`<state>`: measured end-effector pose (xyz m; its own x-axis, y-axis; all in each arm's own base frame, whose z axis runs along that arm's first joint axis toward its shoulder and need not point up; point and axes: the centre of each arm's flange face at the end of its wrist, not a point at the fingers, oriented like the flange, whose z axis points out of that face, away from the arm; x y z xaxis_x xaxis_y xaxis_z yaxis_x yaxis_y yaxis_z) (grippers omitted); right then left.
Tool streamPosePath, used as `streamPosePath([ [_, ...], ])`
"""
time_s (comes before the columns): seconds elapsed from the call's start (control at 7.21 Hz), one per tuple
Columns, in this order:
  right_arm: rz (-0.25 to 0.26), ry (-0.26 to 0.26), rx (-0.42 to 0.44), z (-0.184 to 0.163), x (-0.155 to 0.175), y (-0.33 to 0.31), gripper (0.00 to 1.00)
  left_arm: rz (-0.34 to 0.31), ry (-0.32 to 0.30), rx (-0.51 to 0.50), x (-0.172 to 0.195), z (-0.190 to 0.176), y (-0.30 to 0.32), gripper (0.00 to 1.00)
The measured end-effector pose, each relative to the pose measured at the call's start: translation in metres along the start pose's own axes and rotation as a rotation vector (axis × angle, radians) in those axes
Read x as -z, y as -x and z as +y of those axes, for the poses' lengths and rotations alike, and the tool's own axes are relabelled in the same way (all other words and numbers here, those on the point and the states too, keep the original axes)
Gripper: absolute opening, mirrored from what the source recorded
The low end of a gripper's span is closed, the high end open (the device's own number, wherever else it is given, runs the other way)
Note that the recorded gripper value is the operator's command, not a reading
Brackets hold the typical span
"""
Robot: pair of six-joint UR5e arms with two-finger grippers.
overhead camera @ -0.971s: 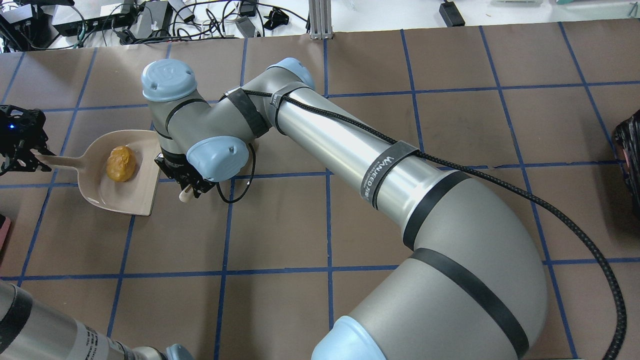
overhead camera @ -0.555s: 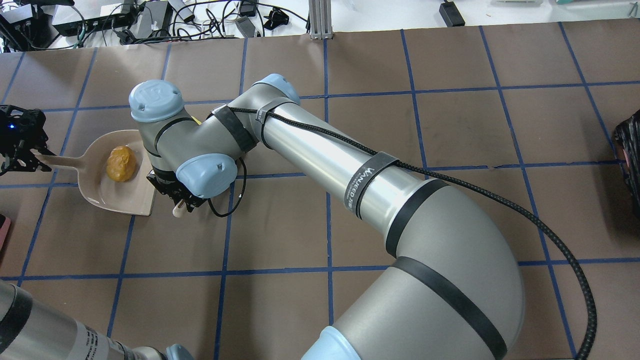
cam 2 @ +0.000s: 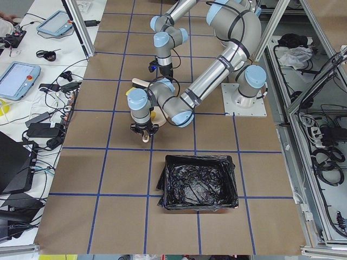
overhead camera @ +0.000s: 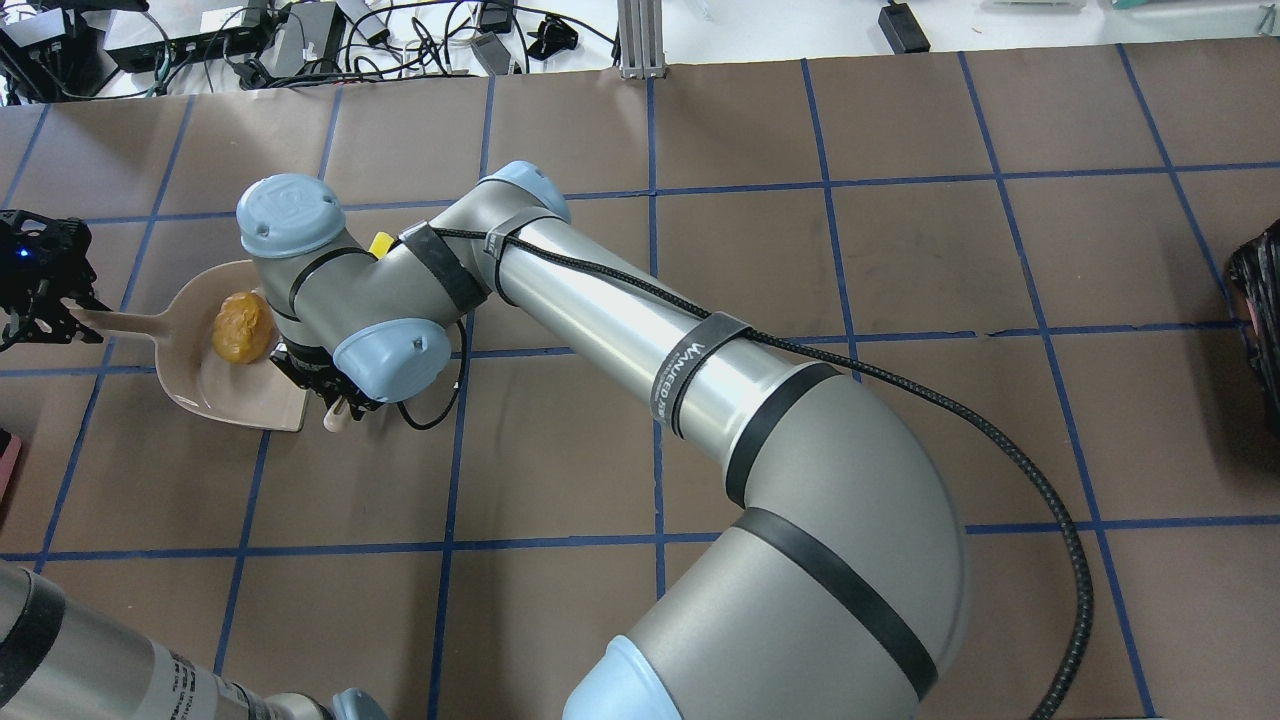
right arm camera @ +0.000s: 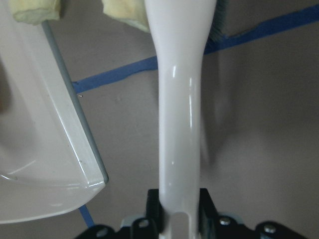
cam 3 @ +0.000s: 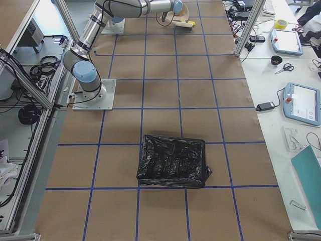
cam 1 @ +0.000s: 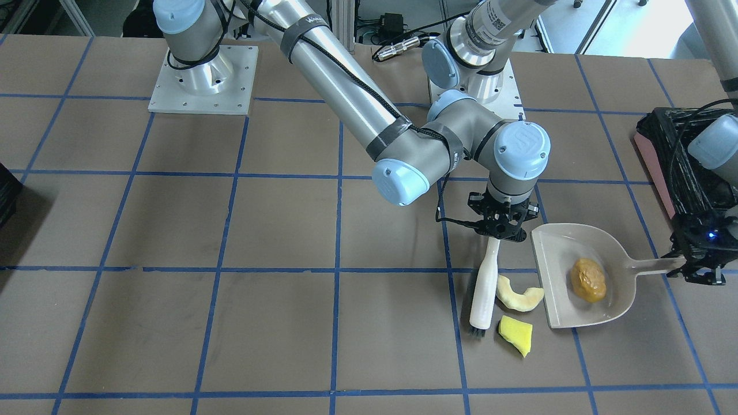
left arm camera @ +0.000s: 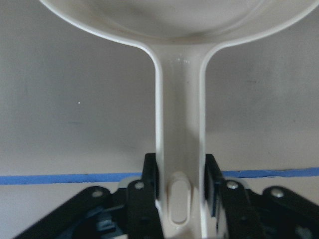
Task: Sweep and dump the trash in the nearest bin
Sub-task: 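Sweep the banana piece and yellow sponge into the dustpan with the brush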
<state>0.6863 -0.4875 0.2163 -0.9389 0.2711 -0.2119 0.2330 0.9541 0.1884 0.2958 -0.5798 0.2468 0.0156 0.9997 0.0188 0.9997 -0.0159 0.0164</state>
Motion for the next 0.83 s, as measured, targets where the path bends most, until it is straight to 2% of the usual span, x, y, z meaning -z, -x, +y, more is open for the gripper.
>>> streamPosePath([
  [0.14, 0.004, 0.002, 0.058, -0.002, -0.003, 0.003, 0.0, 0.0, 0.0, 0.0, 0.0, 0.0, 0.0, 0.0],
  [0.56, 0.03, 0.006, 0.338, 0.006, -0.006, 0.005, 0.0, 0.0, 0.0, 0.0, 0.0, 0.0, 0.0, 0.0],
  [0.83, 0.037, 0.006, 0.419, 0.015, -0.008, 0.008, 0.0, 0.0, 0.0, 0.0, 0.0, 0.0, 0.0, 0.0],
])
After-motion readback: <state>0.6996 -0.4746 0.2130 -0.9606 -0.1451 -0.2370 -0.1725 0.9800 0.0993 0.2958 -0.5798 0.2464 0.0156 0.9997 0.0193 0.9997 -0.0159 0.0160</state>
